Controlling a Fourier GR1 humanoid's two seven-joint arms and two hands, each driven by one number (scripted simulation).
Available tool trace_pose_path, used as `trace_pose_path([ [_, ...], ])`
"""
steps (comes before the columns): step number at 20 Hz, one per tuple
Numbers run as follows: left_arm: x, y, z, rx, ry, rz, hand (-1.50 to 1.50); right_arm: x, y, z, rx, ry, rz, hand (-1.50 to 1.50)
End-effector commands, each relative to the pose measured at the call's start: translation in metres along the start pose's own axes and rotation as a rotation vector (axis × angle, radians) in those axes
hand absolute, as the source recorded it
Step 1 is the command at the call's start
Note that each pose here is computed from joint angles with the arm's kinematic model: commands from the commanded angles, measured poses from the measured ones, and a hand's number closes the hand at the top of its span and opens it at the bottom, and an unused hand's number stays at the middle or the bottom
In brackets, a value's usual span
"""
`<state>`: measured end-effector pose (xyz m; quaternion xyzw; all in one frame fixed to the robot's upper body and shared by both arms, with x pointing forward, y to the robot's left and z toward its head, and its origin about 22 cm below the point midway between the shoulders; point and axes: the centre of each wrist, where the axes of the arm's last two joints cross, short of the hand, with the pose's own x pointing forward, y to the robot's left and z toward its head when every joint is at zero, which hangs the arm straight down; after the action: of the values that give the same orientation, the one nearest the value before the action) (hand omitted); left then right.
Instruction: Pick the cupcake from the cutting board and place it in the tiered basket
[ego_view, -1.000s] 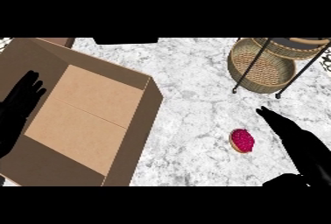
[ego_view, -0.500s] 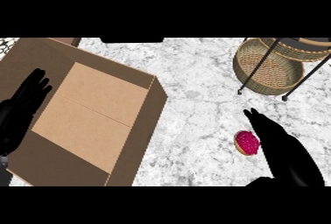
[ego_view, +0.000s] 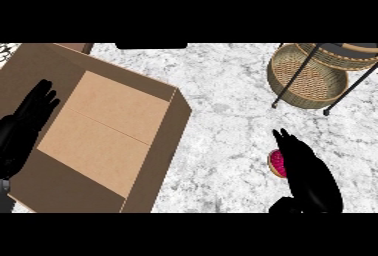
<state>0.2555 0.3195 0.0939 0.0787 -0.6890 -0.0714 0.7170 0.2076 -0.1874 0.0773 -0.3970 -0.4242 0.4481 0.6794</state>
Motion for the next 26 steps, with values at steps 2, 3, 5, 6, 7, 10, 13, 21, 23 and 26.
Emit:
trace_pose_path([
  [2, -0.029, -0.026, 0.0, -0.023, 0.122, 0.105, 0.0, -0.009, 0.013, -0.009, -0.066, 0.05, 0.028, -1.5],
  [3, -0.049, -0.036, 0.002, -0.023, 0.098, 0.095, 0.0, -0.004, 0.014, -0.018, -0.059, 0.038, 0.018, -1.5],
  [5, -0.033, -0.031, 0.007, -0.021, 0.119, 0.101, 0.0, -0.006, 0.015, -0.007, -0.091, 0.049, 0.027, -1.5],
  [6, -0.035, -0.037, 0.003, -0.028, 0.092, 0.086, 0.0, -0.008, 0.007, -0.022, -0.102, 0.062, 0.027, -1.5],
  [7, -0.037, -0.035, -0.001, -0.032, 0.099, 0.107, 0.0, -0.022, 0.024, -0.026, -0.101, 0.054, 0.056, -1.5],
  [10, -0.04, -0.024, -0.001, -0.025, 0.108, 0.104, 0.0, -0.019, 0.027, -0.021, -0.068, 0.062, 0.046, -1.5],
  [13, -0.03, -0.037, -0.002, -0.036, 0.107, 0.094, 0.0, -0.023, 0.028, -0.029, 0.043, 0.087, 0.093, 1.5],
  [21, -0.041, -0.03, -0.001, -0.041, 0.095, 0.095, 0.0, -0.026, 0.04, -0.048, 0.076, 0.015, 0.189, 1.5],
  [23, -0.043, -0.043, 0.003, -0.054, 0.105, 0.101, 0.0, -0.014, 0.046, -0.032, 0.069, 0.003, 0.211, 1.5],
  [26, -0.035, -0.027, 0.003, -0.03, 0.127, 0.115, 0.0, -0.026, 0.06, -0.031, 0.019, -0.028, 0.235, 1.5],
])
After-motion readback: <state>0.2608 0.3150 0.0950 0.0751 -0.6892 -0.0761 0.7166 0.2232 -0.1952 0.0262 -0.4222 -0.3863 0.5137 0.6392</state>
